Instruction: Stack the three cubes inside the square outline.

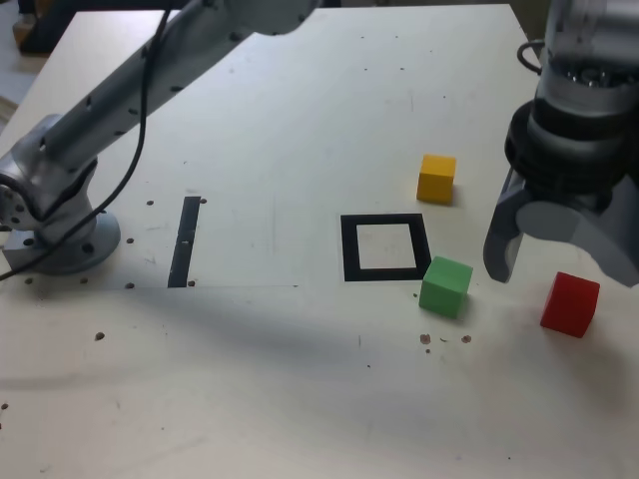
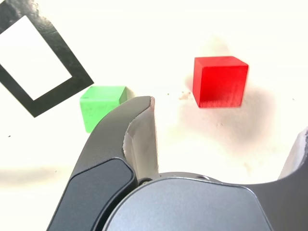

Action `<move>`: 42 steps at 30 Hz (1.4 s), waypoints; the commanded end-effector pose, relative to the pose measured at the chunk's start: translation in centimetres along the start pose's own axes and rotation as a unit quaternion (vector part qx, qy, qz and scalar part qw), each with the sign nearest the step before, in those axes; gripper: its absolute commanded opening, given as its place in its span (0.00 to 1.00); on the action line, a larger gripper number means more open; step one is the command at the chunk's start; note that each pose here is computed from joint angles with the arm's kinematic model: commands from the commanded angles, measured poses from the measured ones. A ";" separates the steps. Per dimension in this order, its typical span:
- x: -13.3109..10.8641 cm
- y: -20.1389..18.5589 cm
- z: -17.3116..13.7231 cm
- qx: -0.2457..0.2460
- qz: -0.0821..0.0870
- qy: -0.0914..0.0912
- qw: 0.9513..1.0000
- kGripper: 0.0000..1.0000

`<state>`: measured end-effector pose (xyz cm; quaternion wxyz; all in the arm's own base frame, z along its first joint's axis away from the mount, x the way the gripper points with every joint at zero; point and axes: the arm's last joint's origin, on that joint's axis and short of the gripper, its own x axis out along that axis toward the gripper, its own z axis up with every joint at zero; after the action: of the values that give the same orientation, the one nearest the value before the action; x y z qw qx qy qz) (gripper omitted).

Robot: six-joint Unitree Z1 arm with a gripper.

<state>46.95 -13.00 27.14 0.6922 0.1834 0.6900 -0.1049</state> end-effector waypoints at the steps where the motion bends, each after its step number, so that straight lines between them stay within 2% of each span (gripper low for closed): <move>1: 0.5 0.1 0.1 0.001 -0.003 0.009 1.000 0.99; 8: 2.4 0.6 1.0 0.004 -0.007 0.020 1.000 0.99; 23: 4.6 0.5 2.7 0.008 -0.014 0.013 1.000 0.95; 35: 5.4 0.5 3.0 0.008 -0.016 0.018 1.000 0.82; 42: 5.6 0.5 3.0 0.008 -0.015 0.019 1.000 0.65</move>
<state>50.08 -13.27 21.77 0.6809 0.1796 0.7001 -0.1183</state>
